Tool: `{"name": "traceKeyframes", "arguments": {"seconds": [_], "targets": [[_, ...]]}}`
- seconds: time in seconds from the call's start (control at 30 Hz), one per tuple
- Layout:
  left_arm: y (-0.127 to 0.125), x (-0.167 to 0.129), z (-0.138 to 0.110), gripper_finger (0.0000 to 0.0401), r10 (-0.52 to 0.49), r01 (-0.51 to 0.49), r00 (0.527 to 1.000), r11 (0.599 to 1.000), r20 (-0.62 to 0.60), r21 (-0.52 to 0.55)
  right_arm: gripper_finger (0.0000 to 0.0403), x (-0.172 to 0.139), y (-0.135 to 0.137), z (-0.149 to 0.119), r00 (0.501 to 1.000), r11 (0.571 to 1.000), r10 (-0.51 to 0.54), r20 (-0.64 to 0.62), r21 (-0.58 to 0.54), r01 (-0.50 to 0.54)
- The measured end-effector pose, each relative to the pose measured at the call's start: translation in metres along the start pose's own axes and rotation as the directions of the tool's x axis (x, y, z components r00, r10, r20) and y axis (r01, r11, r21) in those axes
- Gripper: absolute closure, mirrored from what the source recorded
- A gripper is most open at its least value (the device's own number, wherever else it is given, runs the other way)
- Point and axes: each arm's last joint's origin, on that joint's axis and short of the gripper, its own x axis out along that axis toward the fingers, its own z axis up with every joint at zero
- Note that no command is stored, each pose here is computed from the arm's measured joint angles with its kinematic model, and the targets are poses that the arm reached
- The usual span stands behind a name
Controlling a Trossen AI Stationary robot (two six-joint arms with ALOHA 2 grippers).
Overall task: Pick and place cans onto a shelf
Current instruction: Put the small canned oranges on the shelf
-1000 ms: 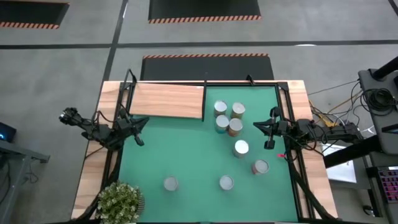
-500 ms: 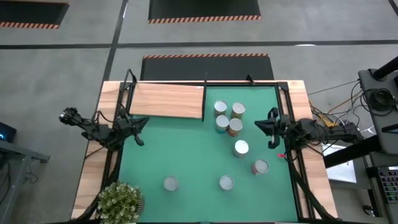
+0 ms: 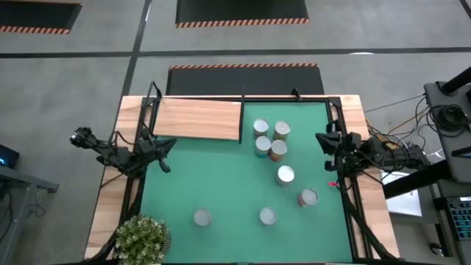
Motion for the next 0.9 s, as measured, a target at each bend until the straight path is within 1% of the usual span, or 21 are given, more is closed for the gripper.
{"name": "traceKeyframes", "arguments": {"seconds": [0.03,0.07,0.1,0.13,0.17,0.2,0.27,0.37,0.43,0.5,0.53,0.63,0.8,0.9], "targets": [[0.000,0.000,0.002,0.0401,0.001,0.001,1.000,0.993,0.012,-0.117,0.0394,0.001,0.000,0.002,1.000,1.000,0.000,0.001,-0.009,0.000],[0.000,0.000,0.005,0.0401,0.004,0.004,1.000,0.964,0.028,-0.267,0.0394,0.001,0.000,0.005,1.000,1.000,0.000,0.010,-0.011,0.000],[0.001,0.000,0.008,0.0401,0.012,0.009,0.999,0.906,0.047,-0.424,0.0394,0.002,0.000,0.008,1.000,1.000,0.000,0.018,-0.009,0.000],[0.002,0.000,0.011,0.0401,0.022,0.018,0.998,0.828,0.064,-0.560,0.0394,0.002,0.000,0.010,1.000,1.000,0.000,0.025,-0.004,0.000],[0.003,0.000,0.014,0.0401,0.030,0.026,0.997,0.774,0.077,-0.633,0.0394,0.003,0.000,0.013,1.000,1.000,0.000,0.025,-0.004,0.000],[0.003,-0.001,0.016,0.0401,0.038,0.031,0.995,0.752,0.091,-0.658,0.0394,0.004,0.000,0.014,1.000,1.000,0.000,0.019,-0.008,0.000],[0.004,-0.001,0.021,0.0401,0.038,0.055,0.992,0.739,0.123,-0.672,0.0394,0.005,0.000,0.018,1.000,1.000,0.000,0.023,-0.024,0.000],[0.000,0.000,0.030,0.0401,-0.035,0.157,0.979,0.753,0.200,-0.639,0.0394,0.006,-0.001,0.027,0.999,1.000,-0.003,0.052,-0.024,0.004],[-0.003,0.001,0.039,0.0401,-0.069,0.229,0.961,0.745,0.270,-0.627,0.0394,0.007,-0.001,0.030,0.998,1.000,-0.003,0.059,-0.025,0.005],[-0.007,0.003,0.048,0.0401,-0.091,0.266,0.948,0.755,0.306,-0.599,0.0394,0.007,-0.001,0.032,0.998,0.999,-0.004,0.064,-0.037,0.006],[-0.011,0.005,0.053,0.0401,-0.107,0.276,0.945,0.768,0.309,-0.578,0.0394,0.007,-0.001,0.034,0.998,0.999,-0.004,0.069,-0.046,0.008],[-0.026,0.014,0.074,0.0401,-0.131,0.271,0.949,0.807,0.288,-0.525,0.0394,0.007,-0.002,0.037,0.997,0.997,-0.006,0.078,-0.078,0.012],[-0.060,0.034,0.112,0.0401,-0.148,0.244,0.957,0.876,0.250,-0.416,0.0394,0.008,-0.002,0.044,0.995,0.995,-0.008,0.098,-0.100,0.018],[-0.085,0.049,0.130,0.0401,-0.171,0.227,0.967,0.915,0.186,-0.335,0.0394,0.008,-0.002,0.046,0.995,0.995,-0.009,0.104,-0.100,0.019]]}}
